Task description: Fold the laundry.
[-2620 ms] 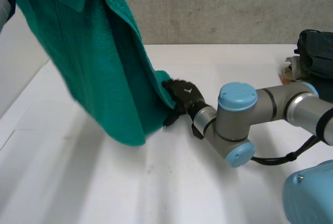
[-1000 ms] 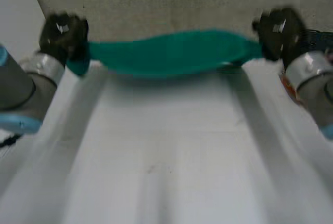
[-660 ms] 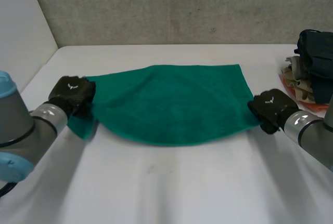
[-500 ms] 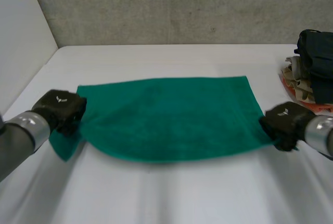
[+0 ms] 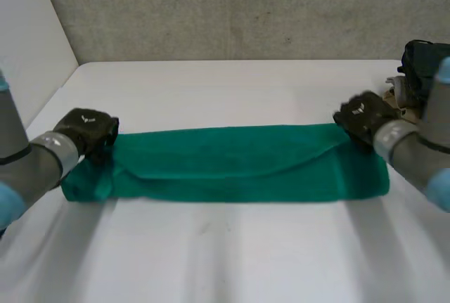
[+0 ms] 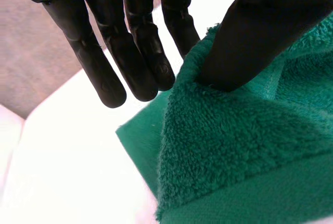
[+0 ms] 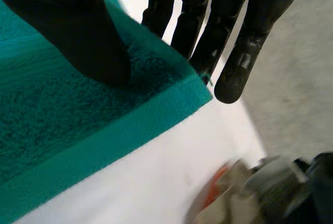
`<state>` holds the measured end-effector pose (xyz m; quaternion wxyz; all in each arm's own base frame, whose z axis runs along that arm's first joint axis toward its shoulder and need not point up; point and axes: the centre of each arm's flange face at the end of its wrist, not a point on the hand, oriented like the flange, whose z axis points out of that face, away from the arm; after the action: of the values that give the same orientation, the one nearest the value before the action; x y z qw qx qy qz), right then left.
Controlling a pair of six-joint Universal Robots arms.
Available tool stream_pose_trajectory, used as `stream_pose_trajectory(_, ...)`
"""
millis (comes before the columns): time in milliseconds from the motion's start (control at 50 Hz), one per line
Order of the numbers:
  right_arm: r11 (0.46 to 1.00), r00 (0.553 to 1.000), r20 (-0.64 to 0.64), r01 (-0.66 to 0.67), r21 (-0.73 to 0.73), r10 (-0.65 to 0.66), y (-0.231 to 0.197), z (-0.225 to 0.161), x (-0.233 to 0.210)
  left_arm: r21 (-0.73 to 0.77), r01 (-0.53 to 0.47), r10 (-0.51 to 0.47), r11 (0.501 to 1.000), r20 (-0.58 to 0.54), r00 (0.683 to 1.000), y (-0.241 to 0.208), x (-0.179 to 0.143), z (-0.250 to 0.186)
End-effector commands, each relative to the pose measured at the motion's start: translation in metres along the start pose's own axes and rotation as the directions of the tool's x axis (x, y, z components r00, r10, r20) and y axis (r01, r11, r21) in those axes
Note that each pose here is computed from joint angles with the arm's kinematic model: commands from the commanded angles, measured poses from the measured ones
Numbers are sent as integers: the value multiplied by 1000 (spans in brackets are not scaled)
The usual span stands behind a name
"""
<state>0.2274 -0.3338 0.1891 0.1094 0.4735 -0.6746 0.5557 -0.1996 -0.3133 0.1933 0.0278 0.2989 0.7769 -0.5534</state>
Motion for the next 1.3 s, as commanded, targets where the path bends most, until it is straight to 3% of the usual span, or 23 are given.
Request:
stream_pose_trajectory(20, 991, 981, -191, 60, 117, -37, -1, 75, 0, 26, 7, -9, 1000, 104, 995, 1, -6, 48)
stream_pose_trajectory(160, 982, 978, -201, 86, 168, -51, 7, 112, -23, 5, -1, 0, 1000, 152, 988, 14, 1, 73)
stream_pose_trajectory(340, 977, 976, -208, 99, 187, -59, 14, 129, -48, 65, -24, 14, 998, 154, 988, 9, 17, 80)
stream_pose_trajectory(500, 975, 944, -329, 74, 211, -1, -15, 102, -6, 164, -54, 21, 985, 197, 980, -29, 3, 48)
stream_pose_trajectory(680, 967, 971, -225, -26, 253, 85, -26, 54, -5, 113, -137, 131, 984, 64, 989, -4, 15, 16)
stream_pose_trajectory(860, 980, 985, -152, -54, 194, 84, -8, 44, -18, 55, -293, 292, 955, 31, 956, 31, 18, 22)
stream_pose_trajectory(1160, 985, 989, -118, -67, 157, 86, 3, 41, -31, 82, -300, 294, 951, 69, 953, 34, 9, 55)
stream_pose_trajectory(1300, 986, 990, -113, -69, 150, 86, 5, 40, -32, 121, -249, 238, 961, 102, 966, 28, 2, 70)
